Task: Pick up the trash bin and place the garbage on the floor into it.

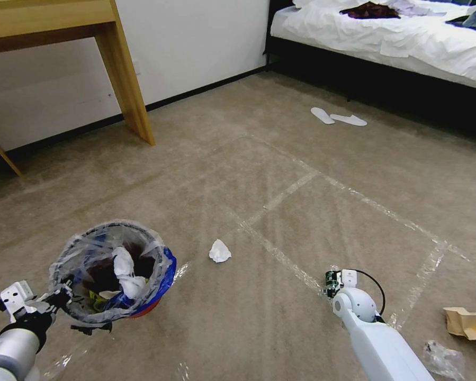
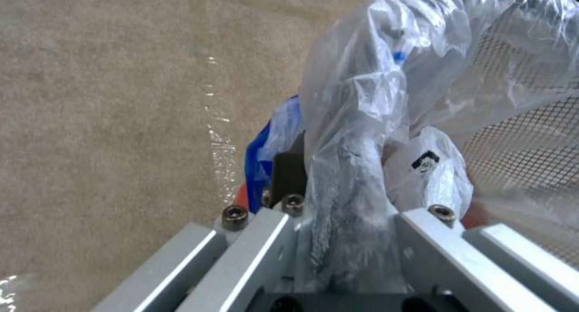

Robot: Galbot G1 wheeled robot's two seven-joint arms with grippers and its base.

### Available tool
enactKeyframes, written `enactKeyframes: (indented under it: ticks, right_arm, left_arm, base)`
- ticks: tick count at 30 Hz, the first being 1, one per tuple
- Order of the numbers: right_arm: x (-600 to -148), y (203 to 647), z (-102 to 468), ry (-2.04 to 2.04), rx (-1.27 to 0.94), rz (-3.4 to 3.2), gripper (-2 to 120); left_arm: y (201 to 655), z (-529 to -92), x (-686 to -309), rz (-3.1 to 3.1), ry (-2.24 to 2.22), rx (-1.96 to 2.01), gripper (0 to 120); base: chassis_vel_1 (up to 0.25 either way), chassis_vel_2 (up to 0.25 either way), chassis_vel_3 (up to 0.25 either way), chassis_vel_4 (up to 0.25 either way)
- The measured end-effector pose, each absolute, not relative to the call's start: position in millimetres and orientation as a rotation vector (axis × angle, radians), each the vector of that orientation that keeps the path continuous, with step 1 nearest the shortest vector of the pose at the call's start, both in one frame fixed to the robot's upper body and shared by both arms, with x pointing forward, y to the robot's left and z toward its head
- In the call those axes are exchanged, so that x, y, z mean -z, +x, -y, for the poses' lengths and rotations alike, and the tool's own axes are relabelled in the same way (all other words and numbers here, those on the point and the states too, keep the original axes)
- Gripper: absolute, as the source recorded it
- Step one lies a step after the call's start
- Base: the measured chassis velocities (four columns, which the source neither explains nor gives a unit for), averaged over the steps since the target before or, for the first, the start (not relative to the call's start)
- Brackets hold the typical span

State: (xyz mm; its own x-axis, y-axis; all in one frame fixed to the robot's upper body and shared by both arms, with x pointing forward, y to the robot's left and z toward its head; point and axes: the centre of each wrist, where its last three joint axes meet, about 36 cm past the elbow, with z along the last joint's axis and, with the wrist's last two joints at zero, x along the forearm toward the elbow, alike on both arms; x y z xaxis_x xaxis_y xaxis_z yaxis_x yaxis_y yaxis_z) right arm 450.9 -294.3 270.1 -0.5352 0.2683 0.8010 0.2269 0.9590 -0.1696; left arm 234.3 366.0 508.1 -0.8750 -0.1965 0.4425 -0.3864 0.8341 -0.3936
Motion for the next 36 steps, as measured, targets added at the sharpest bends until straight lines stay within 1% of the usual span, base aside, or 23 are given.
enactKeyframes:
  ticks: [1,3,4,7,8,10,11,13,15,16,18,19,20,21,23,24,26,27,29,30,32,33,36]
  right_arm:
    - [-270,451,294,-0.348,-0.055,2.155,58]
    - [-269,450,295,-0.348,-0.053,2.159,49]
    - [-269,450,295,-0.348,-0.053,2.159,49]
    - [-268,448,294,-0.348,-0.049,2.164,33]
    - [-268,448,294,-0.348,-0.049,2.164,33]
    - [-270,447,293,-0.348,-0.039,2.177,25]
    - [-270,447,293,-0.348,-0.039,2.177,25]
    - [-274,447,293,-0.346,-0.026,2.190,23]
    - [-299,447,294,-0.336,0.050,2.264,16]
    - [-299,447,294,-0.336,0.050,2.264,16]
    - [-336,446,292,-0.294,0.171,2.409,14]
    - [-336,446,292,-0.294,0.171,2.409,14]
    - [-360,444,290,-0.248,0.235,2.546,14]
    - [-360,444,290,-0.248,0.235,2.546,14]
    - [-407,438,283,-0.091,0.310,2.823,14]
    - [-407,438,283,-0.091,0.310,2.823,14]
    - [-439,431,272,0.077,0.381,2.989,14]
    - [-439,431,272,0.077,0.381,2.989,14]
    - [-473,422,251,0.302,0.458,3.122,14]
    - [-473,422,251,0.302,0.458,3.122,14]
    - [-500,412,229,0.539,0.543,3.198,14]
    - [-500,412,229,0.539,0.543,3.198,14]
    - [-529,393,195,0.966,0.636,3.218,14]
  left_arm:
    - [234,-366,-508,2.626,0.436,-0.679,1]
    - [235,-365,-507,2.625,0.432,-0.683,1]
    - [235,-365,-507,2.625,0.432,-0.683,1]
    - [236,-363,-506,2.622,0.428,-0.688,1]
    - [236,-363,-506,2.622,0.428,-0.688,1]
    - [236,-363,-505,2.619,0.428,-0.688,1]
    - [236,-363,-505,2.619,0.428,-0.688,1]
    - [236,-363,-505,2.619,0.428,-0.687,1]
    - [237,-363,-506,2.621,0.427,-0.684,1]
    - [237,-363,-506,2.621,0.427,-0.684,1]
    - [237,-362,-507,2.624,0.422,-0.684,1]
    - [237,-362,-507,2.624,0.422,-0.684,1]
    - [237,-361,-507,2.624,0.415,-0.686,1]
    - [237,-361,-507,2.624,0.415,-0.686,1]
    - [239,-358,-506,2.621,0.400,-0.691,1]
    - [239,-358,-506,2.621,0.400,-0.691,1]
    - [239,-355,-507,2.620,0.385,-0.693,1]
    - [239,-355,-507,2.620,0.385,-0.693,1]
    - [241,-352,-507,2.620,0.368,-0.696,1]
    - [241,-352,-507,2.620,0.368,-0.696,1]
    - [242,-350,-507,2.617,0.355,-0.699,1]
    - [242,-350,-507,2.617,0.355,-0.699,1]
    - [244,-346,-505,2.609,0.336,-0.697,1]
  base:
    - [0.000,0.000,0.000,0.000]
    - [0.000,0.000,0.000,0.000]
    - [0.000,0.000,0.000,0.000]
    - [0.000,0.000,0.000,0.000]
    - [0.000,0.000,0.000,0.000]
    - [0.000,0.000,0.000,0.000]
    - [0.000,0.000,0.000,0.000]
    - [0.000,0.000,0.000,0.000]
    - [0.000,0.000,0.000,0.000]
    - [0.000,0.000,0.000,0.000]
    - [0.000,0.000,0.000,0.000]
    - [0.000,0.000,0.000,0.000]
    - [0.000,0.000,0.000,0.000]
    - [0.000,0.000,0.000,0.000]
    - [0.000,0.000,0.000,0.000]
    - [0.000,0.000,0.000,0.000]
    - [0.000,0.000,0.000,0.000]
    - [0.000,0.000,0.000,0.000]
    - [0.000,0.000,0.000,0.000]
    - [0.000,0.000,0.000,0.000]
    - [0.000,0.000,0.000,0.000]
    - [0.000,0.000,0.000,0.000]
    - [0.000,0.000,0.000,0.000]
